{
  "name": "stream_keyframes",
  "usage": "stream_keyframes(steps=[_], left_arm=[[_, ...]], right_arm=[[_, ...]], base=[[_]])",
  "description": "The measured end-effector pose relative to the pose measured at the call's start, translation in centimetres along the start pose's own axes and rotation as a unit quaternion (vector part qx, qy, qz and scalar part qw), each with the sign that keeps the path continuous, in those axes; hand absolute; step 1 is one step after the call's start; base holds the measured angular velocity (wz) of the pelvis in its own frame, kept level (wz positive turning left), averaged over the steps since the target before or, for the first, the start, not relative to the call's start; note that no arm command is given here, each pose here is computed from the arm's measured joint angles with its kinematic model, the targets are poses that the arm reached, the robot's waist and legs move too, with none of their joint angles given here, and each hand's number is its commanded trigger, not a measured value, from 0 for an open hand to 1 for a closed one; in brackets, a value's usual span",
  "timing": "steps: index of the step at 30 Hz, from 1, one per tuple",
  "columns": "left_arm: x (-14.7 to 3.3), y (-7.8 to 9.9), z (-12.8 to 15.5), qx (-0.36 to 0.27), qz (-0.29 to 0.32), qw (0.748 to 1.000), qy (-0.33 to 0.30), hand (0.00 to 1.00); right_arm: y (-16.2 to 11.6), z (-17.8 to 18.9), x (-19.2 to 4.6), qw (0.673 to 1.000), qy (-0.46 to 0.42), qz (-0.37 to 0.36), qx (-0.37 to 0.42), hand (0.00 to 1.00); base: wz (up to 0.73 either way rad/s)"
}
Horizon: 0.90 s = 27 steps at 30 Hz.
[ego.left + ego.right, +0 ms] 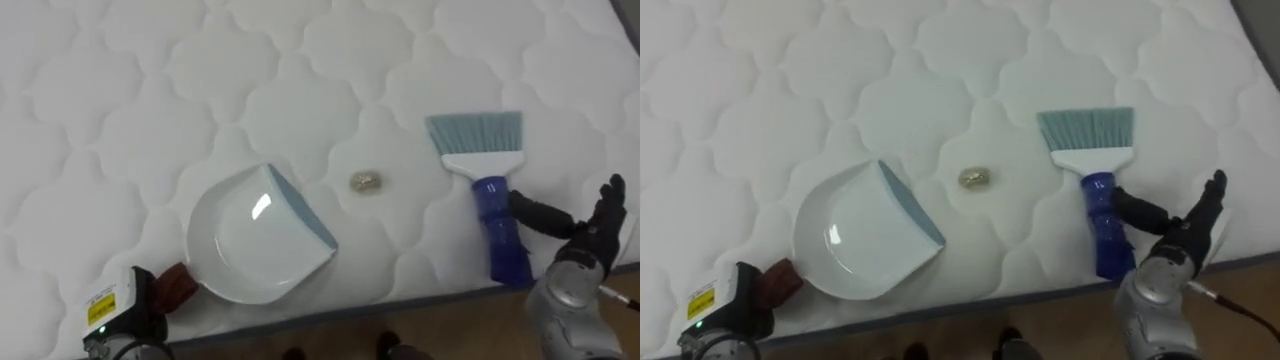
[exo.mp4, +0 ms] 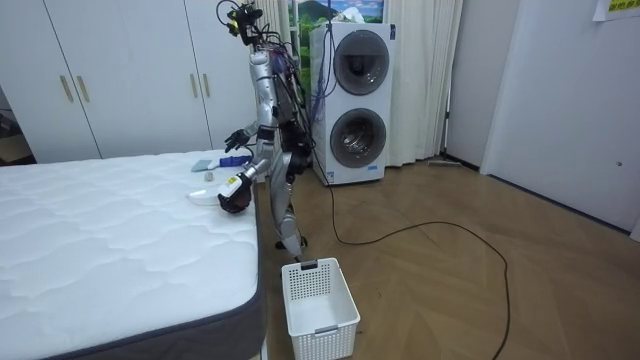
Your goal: Clean bed
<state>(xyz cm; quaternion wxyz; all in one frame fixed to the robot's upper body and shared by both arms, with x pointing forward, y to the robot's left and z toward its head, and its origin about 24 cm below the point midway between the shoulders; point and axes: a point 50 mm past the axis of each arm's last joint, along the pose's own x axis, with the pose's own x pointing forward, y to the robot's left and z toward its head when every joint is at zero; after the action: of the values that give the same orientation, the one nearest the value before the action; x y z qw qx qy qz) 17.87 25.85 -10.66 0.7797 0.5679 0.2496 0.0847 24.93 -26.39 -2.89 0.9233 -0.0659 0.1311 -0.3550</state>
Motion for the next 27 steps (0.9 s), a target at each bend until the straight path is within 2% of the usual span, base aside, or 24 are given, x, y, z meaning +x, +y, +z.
stream_keyframes(steps=[16, 27], left_arm=[[1.2, 0.7, 1.5, 0.014, -0.003, 0.999, -0.03, 1.0], [1.9, 1.3, 2.7, 0.015, 0.007, 0.999, -0.049, 1.0]], right_arm=[[2.9, 0.0, -0.5, 0.997, -0.003, 0.072, -0.034, 0.0], [2.7, -1.3, -0.3, 0.992, 0.014, 0.102, -0.075, 0.0]], base=[[0.0], [0.02]])
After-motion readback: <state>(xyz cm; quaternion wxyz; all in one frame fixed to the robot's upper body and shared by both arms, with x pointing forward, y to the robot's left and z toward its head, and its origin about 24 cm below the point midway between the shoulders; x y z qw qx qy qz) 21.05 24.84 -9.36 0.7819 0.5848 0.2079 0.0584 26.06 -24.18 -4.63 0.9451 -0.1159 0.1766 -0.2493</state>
